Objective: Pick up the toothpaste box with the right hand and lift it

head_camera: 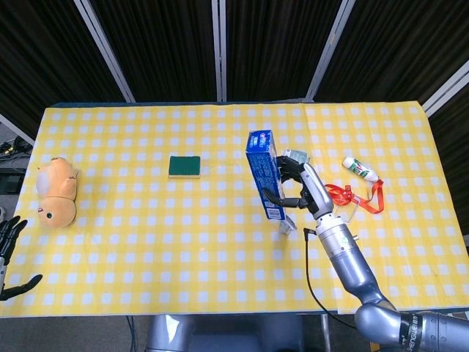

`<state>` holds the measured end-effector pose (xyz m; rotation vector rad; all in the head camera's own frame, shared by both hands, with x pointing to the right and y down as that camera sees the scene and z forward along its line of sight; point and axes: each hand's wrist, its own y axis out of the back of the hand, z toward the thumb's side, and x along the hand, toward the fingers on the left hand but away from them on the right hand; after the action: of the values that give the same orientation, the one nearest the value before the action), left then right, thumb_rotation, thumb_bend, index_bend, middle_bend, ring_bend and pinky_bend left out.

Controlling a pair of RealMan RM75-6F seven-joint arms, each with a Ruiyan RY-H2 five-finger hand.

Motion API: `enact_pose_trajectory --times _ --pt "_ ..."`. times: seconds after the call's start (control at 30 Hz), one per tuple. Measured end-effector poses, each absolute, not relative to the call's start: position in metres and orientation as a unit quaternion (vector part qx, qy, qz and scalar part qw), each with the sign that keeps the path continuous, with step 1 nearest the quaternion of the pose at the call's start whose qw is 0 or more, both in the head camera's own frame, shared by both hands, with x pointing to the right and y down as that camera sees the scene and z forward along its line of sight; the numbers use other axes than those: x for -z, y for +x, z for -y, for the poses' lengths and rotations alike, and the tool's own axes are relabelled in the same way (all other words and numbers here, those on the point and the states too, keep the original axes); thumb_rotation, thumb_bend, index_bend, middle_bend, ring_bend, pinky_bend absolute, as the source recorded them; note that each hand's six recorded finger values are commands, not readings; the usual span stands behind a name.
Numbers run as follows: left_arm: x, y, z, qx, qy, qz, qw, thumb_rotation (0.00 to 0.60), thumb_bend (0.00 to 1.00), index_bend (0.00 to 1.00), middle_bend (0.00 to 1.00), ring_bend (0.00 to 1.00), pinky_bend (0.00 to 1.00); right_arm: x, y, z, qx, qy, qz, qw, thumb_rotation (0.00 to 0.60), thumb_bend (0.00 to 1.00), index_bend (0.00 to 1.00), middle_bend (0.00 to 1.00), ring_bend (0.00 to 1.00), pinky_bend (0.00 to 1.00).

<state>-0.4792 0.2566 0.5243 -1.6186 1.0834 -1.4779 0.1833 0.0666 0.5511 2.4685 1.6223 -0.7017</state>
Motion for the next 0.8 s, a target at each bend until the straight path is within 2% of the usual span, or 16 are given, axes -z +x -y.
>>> enact_pose_trajectory --times 0.13,0.33,0.43,0.6,0.7,0.8 --pt "-0.525 -0.480 -0.256 0.570 -0.621 -0.416 0.341 0.600 0.00 0.00 0.00 0.00 0.00 -0.555 0.186 -0.067 0.242 0.814 -0.527 0.035 0.600 0.45 0.64 0.60 0.47 0.49" --pt "-0.526 -0.480 -0.256 0.571 -0.620 -0.416 0.341 0.600 0.00 0.00 0.00 0.00 0.00 -0.554 0.188 -0.064 0.270 0.815 -0.509 -0.063 0.600 0.45 0.63 0.60 0.47 0.49" --pt "-0.527 -0.479 -0.256 0.572 -0.620 -0.414 0.342 0.600 0.00 0.00 0.00 0.00 0.00 -0.554 0.189 -0.062 0.293 0.808 -0.490 -0.144 0.600 0.45 0.62 0.59 0.47 0.49" --pt "-0.527 -0.479 -0.256 0.572 -0.619 -0.415 0.343 0.600 0.00 0.00 0.00 0.00 0.00 -0.566 0.191 -0.062 0.357 0.770 -0.417 -0.325 0.600 0.45 0.62 0.59 0.47 0.49" --pt "-0.527 -0.480 -0.256 0.573 -0.618 -0.416 0.342 0.600 0.00 0.00 0.00 0.00 0.00 -0.584 0.194 -0.066 0.398 0.733 -0.352 -0.424 0.600 0.45 0.62 0.59 0.47 0.49" --pt "-0.527 -0.482 -0.256 0.575 -0.617 -0.416 0.340 0.600 0.00 0.00 0.00 0.00 0.00 -0.607 0.195 -0.073 0.425 0.707 -0.297 -0.480 0.600 0.44 0.60 0.57 0.46 0.46"
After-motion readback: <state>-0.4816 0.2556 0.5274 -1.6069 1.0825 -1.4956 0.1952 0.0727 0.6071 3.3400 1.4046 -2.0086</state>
